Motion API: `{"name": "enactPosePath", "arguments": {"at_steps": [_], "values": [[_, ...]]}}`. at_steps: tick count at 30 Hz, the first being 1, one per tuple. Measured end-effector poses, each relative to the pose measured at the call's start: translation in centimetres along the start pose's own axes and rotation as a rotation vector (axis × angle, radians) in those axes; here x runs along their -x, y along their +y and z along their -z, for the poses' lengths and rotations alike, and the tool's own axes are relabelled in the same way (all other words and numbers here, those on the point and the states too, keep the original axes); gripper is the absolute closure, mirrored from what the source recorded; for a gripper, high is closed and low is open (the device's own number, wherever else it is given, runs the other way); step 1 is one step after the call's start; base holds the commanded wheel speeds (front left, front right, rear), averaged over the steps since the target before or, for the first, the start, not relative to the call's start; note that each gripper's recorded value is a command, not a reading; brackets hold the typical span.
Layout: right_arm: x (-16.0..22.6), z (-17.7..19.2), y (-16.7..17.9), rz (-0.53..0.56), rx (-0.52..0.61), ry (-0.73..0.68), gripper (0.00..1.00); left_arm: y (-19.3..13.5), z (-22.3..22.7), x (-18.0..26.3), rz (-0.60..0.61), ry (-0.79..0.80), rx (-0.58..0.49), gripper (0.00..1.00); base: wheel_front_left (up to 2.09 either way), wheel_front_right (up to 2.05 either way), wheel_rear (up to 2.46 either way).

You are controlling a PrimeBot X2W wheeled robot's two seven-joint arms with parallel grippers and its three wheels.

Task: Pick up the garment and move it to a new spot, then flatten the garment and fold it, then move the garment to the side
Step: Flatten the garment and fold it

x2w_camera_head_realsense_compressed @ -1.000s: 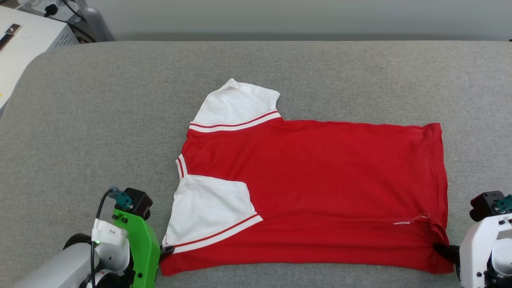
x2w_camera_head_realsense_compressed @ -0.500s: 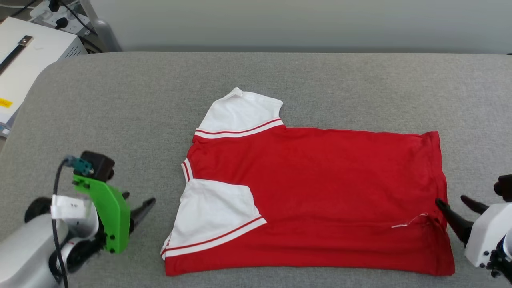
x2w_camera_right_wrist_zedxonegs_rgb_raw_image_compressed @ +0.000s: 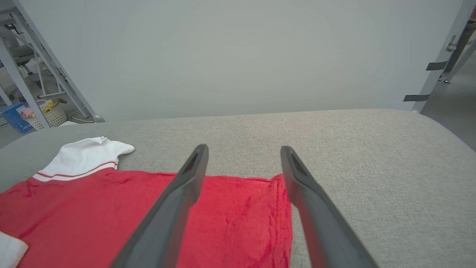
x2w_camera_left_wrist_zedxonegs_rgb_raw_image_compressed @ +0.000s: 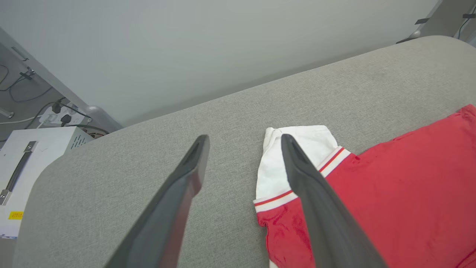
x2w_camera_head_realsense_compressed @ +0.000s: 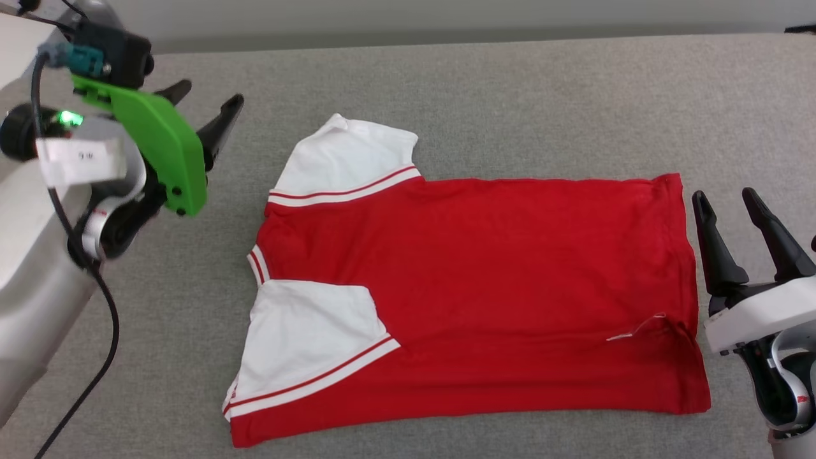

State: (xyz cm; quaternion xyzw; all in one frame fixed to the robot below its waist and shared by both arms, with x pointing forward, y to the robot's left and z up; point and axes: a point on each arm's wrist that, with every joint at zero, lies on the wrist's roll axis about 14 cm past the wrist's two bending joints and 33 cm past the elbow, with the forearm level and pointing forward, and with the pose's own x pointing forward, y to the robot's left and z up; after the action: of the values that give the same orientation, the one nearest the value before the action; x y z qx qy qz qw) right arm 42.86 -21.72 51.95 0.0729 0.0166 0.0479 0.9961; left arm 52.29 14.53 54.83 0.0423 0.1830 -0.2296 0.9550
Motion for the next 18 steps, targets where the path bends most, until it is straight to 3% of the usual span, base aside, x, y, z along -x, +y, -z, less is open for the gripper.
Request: {"name": "enactPosePath", "arguments": {"at_steps": [6, 12, 18], "values": [[-0.8, 2.2, -1.2, 0.034, -0.001, 0.045, 0.0, -1.3, -1.8, -5.1, 0.075, 0.088, -0.023, 0.0, 0.0, 0.0, 0.0], [-2.1, 3.7, -2.4, 0.055, 0.017, 0.075, 0.0, -2.0, 2.2, -9.0, 0.131, 0.397, -0.042, 0.0, 0.0, 0.0, 0.0], [-2.9, 5.7, -3.5, 0.073, 0.029, 0.126, 0.0, -2.6, 6.0, -11.6, 0.173, 0.589, -0.086, 0.0, 0.0, 0.0, 0.0]]}}
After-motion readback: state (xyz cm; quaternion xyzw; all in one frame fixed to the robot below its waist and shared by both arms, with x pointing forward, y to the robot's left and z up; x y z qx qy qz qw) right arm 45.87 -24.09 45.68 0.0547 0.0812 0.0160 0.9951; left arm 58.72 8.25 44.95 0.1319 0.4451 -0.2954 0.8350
